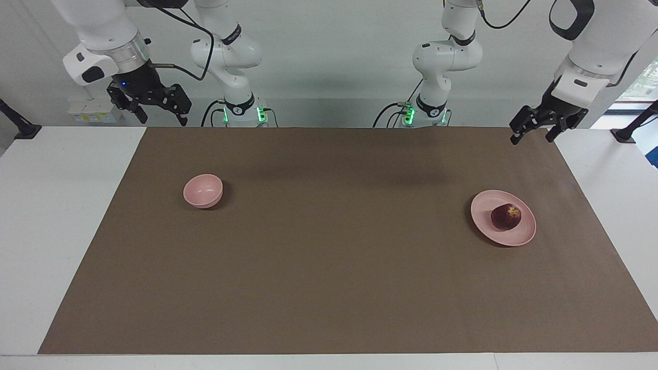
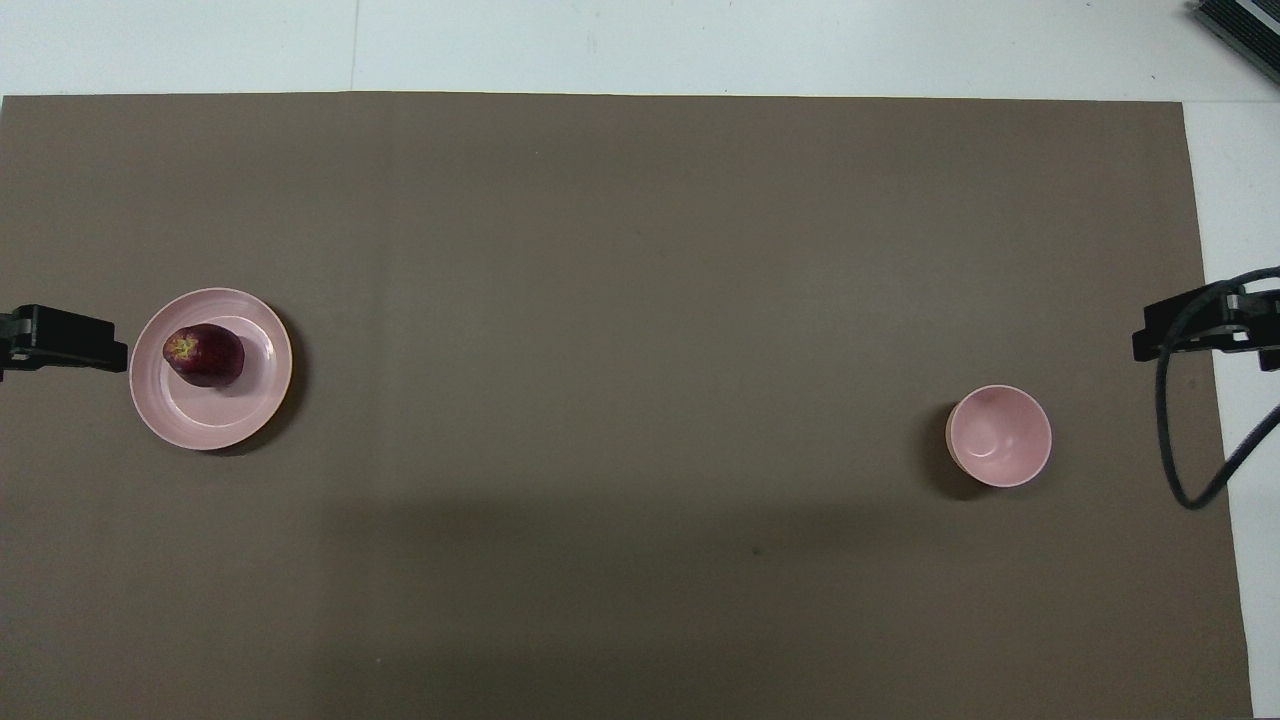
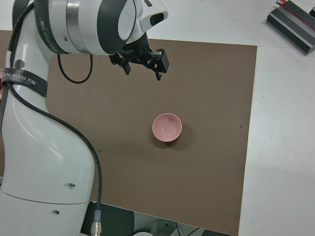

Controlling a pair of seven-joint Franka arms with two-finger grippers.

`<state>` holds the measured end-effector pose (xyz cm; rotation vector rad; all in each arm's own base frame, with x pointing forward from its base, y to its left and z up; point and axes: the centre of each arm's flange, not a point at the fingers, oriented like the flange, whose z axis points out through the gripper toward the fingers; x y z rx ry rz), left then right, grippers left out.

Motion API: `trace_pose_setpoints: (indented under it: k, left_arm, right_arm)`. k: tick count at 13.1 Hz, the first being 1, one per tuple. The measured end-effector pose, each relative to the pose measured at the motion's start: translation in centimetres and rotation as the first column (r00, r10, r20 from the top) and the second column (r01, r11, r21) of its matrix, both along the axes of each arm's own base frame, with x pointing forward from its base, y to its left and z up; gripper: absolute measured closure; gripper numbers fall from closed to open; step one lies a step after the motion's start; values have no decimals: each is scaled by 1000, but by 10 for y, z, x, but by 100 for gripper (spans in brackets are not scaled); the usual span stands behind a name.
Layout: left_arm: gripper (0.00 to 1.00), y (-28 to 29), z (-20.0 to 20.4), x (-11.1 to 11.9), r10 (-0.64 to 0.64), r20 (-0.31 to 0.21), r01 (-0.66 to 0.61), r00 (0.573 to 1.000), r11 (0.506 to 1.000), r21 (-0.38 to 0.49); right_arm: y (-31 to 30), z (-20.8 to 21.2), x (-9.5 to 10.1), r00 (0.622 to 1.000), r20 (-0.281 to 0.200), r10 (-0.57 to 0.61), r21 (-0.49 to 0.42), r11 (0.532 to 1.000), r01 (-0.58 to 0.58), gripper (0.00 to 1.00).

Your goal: Move apple from plate to bowl

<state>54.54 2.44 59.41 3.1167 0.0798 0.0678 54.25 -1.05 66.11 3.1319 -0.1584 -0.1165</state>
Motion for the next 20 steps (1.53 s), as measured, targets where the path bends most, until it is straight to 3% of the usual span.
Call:
trace_pose_setpoints:
  k: [2,7,10,13,20]
  left_arm:
    - [0,19,-33,9,20,24,-20,1000,1000,2]
    - [0,47,-105,24,19,18,-19,1000,1000,4]
    - [0,49,-177,44,17,-8,-17,1000,1000,-1]
    - [0,47,-236,49,16,7,-16,1000,1000,0]
    - [0,45,-265,39,16,9,-16,1000,1000,1]
  right_arm:
    - [0,0,0,1000,0,0,0,1000,0,0]
    - [0,0,0,1000,0,0,0,1000,0,0]
    - [0,0,0,1000,0,0,0,1000,0,0]
    - [0,0,0,1000,0,0,0,1000,0,0]
    - [0,0,0,1000,0,0,0,1000,0,0]
